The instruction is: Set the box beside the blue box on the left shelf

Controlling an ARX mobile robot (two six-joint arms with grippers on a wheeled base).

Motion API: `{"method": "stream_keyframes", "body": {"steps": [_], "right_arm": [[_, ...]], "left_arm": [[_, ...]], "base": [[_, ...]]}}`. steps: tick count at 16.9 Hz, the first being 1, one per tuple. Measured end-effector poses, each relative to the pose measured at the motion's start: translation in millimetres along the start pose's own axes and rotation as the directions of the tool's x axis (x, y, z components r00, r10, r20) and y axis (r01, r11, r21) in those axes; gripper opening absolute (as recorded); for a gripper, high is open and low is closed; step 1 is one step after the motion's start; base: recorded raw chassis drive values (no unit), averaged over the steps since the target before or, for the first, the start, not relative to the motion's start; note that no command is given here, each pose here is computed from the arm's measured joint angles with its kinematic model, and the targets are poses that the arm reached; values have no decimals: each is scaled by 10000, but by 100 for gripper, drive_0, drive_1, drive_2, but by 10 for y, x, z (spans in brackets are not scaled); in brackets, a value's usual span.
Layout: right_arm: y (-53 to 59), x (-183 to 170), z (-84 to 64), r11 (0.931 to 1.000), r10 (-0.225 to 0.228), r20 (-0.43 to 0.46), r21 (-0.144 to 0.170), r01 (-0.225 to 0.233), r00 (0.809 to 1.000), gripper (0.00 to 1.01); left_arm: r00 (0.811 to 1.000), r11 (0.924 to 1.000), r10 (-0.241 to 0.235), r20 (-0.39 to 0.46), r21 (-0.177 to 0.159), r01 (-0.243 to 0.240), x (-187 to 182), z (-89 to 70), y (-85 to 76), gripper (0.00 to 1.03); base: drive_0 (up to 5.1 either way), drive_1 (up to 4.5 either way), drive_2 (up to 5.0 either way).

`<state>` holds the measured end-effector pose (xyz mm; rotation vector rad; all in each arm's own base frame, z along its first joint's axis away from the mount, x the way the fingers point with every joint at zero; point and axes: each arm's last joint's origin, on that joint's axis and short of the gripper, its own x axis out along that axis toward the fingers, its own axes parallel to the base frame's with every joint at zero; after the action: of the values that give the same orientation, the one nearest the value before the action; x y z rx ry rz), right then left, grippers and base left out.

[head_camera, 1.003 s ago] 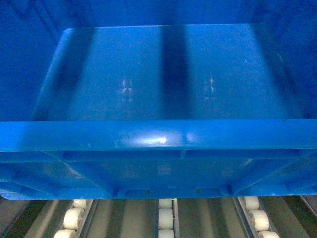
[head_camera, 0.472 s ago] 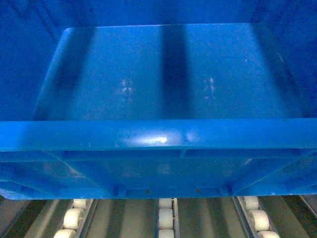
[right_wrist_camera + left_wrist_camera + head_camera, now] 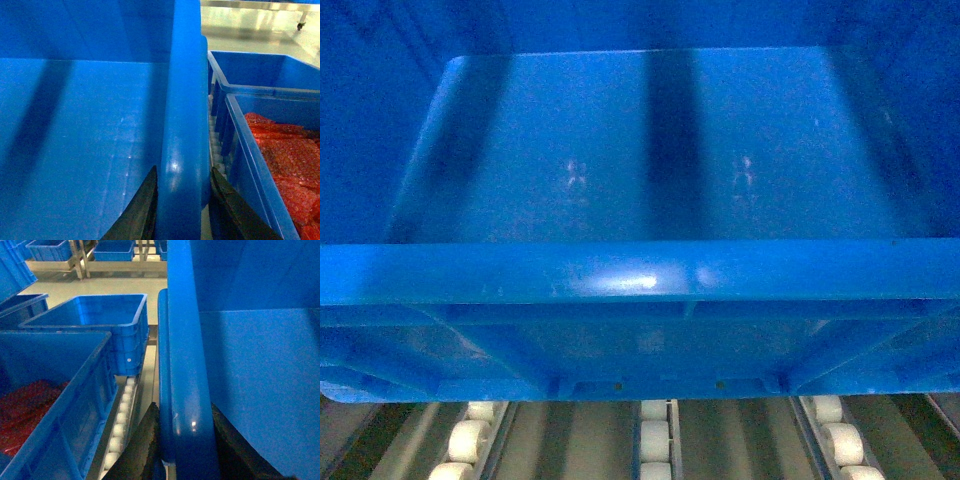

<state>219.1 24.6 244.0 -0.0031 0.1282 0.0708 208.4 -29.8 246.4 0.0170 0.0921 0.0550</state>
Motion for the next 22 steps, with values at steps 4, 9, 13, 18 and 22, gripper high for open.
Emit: {"method": "stream_keyframes", "body": {"steps": [4,9,13,18,22], "right_arm": [[0,0,0,10000,0,-4,0,0,10000,21],[0,0,0,10000,0,-4,0,0,10000,21],[0,0,0,10000,0,-4,0,0,10000,21],[-29,0,-43,9987,446,-461,266,-434,9979,21],[-27,62,-178,9976,525,-2059,555,-419,9772,21]], "left_arm": [[10000,10000,-4,0,0,4,0,0,0,20],[10000,10000,0,-4,1,0,1,-1,0,20],[10000,10000,50,-4,20,-50,0,-1,1,20],[9961,9964,790,-387,338,-777,30,-62,-37,20],[9877,9990,372,-1520,310,-328,201,-260,47,20]], "base": [[0,0,0],[0,0,0],[0,0,0],[0,0,0],[0,0,0]]}}
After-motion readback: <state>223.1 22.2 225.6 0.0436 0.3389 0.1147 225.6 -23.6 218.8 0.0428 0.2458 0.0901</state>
